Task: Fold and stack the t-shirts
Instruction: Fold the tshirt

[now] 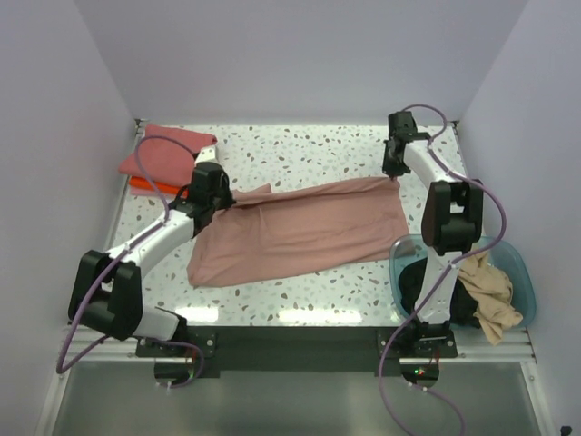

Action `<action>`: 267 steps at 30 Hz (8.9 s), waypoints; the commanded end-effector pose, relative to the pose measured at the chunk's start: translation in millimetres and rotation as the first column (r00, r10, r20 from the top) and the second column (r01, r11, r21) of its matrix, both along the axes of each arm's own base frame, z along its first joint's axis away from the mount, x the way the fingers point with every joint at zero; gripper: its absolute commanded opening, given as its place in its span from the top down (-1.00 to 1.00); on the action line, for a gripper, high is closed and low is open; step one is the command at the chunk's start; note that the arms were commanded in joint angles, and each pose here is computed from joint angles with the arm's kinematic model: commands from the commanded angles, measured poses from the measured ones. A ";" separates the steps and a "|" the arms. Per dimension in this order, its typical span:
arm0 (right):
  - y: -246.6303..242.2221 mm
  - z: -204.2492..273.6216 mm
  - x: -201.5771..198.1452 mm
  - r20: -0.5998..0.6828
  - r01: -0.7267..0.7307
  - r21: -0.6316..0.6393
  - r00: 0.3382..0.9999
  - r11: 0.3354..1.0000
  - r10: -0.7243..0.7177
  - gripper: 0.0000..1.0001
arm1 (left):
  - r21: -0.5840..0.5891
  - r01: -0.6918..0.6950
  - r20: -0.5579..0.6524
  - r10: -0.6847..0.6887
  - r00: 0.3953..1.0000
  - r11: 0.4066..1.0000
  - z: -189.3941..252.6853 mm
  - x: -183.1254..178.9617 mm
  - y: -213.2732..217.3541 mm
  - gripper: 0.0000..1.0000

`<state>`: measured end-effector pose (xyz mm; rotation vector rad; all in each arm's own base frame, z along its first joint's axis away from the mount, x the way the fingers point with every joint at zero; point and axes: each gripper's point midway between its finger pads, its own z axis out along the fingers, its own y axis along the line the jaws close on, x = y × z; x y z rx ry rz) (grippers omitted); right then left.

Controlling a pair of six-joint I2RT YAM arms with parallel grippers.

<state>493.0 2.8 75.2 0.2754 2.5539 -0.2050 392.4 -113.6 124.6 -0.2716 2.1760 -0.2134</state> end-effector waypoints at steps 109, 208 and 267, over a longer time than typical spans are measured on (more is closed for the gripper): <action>117.6 80.6 -141.0 0.184 -0.368 0.222 0.925 0.903 0.332 -0.97 | 0.037 -0.213 -0.244 0.215 0.946 0.976 -11.2 -124.9 -20.0 -1.00; 304.9 -29.2 -331.2 -0.084 -0.359 0.611 0.857 0.705 0.509 -0.97 | -0.214 0.073 -0.184 -0.114 0.976 0.974 -143.4 231.5 -129.6 -1.00; 317.8 -9.3 -355.0 0.060 -0.560 0.684 0.682 0.467 0.729 -0.97 | -0.152 -0.127 -0.386 0.060 0.921 0.980 -60.3 -201.1 19.4 -1.00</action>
